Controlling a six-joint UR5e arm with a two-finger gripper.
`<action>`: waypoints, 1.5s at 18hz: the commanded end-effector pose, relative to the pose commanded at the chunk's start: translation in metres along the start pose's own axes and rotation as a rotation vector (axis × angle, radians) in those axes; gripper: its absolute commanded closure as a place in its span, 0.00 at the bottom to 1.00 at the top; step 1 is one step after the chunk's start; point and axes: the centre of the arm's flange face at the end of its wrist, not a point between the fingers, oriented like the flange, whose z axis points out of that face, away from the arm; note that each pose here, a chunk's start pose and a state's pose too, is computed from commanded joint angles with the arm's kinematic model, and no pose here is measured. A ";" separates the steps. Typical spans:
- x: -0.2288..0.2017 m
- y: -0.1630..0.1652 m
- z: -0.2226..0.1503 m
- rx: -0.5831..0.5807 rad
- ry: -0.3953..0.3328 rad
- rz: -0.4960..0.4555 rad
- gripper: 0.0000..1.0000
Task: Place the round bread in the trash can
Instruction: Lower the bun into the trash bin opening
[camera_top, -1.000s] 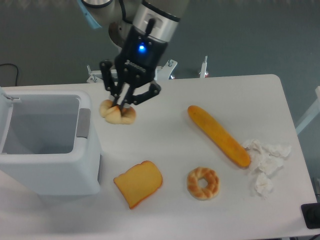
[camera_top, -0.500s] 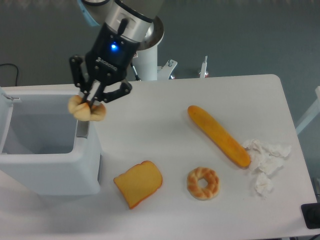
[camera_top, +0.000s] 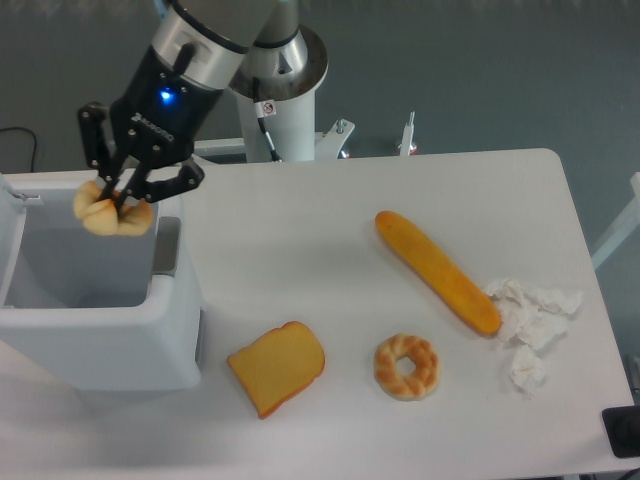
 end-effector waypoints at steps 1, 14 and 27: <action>0.004 0.000 0.004 -0.005 0.006 0.005 0.91; 0.003 0.004 0.055 -0.066 0.072 -0.024 0.88; 0.004 0.011 0.068 -0.076 0.081 -0.006 0.65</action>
